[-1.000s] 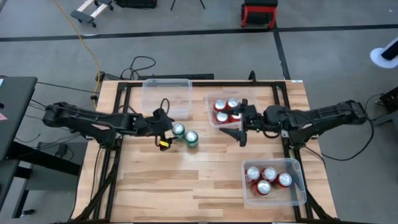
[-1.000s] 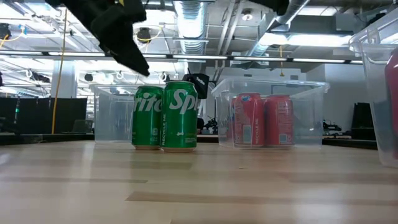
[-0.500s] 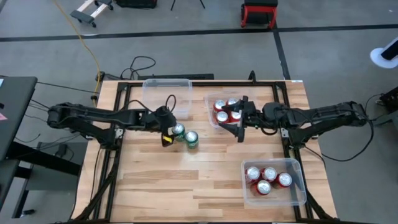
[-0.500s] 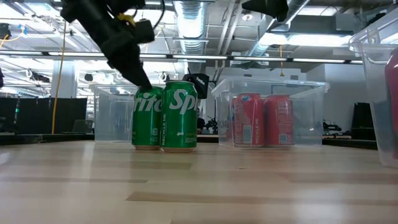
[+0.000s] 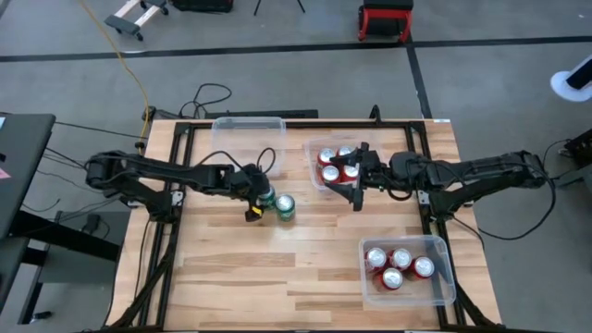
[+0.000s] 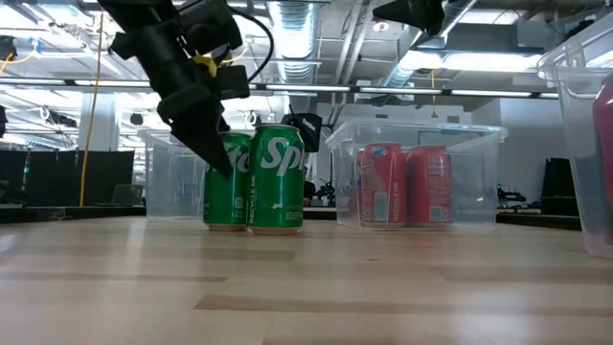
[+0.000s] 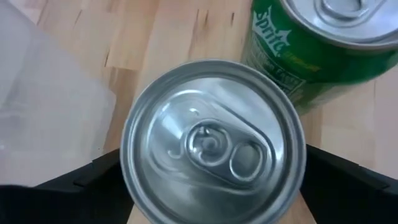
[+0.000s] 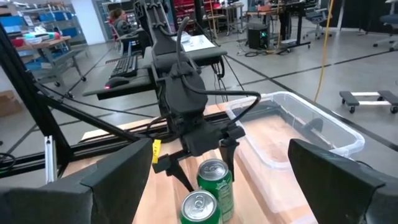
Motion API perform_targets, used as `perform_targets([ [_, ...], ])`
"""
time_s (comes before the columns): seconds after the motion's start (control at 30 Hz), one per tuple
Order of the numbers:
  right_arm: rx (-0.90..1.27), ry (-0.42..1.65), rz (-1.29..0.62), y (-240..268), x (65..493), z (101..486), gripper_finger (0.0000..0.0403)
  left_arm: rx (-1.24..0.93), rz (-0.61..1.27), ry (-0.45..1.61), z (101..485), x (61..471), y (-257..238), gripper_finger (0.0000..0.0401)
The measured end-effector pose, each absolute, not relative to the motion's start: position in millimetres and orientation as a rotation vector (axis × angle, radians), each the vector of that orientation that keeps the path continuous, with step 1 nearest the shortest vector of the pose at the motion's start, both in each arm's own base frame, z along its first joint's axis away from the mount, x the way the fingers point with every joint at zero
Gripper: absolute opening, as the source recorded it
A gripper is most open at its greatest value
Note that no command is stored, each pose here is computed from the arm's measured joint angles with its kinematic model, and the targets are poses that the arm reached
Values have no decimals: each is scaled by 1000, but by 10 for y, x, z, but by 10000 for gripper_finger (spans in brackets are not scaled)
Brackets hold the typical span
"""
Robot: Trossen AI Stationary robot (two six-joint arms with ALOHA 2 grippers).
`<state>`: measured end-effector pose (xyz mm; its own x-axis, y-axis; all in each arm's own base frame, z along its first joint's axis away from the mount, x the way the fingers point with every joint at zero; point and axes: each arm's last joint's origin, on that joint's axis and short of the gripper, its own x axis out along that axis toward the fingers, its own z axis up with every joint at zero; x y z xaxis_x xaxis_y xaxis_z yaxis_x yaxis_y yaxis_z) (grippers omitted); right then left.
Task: Sort soda cans
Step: Put the left green soda can into the top left transparent bin
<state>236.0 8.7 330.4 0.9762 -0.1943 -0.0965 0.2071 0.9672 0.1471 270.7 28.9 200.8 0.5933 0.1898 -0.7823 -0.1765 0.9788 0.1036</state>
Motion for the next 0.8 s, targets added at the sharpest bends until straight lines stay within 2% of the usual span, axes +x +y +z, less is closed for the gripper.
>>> perform_targets([
  [0.27,157,82,-203,87,2359,3304,395,6,216,895,2044,2691,288,319],
  [0.6,156,86,-203,87,2359,3300,395,-20,233,827,2173,2692,289,338],
  [0.8,156,87,-203,87,2359,3299,395,-31,238,846,2225,2696,290,300],
])
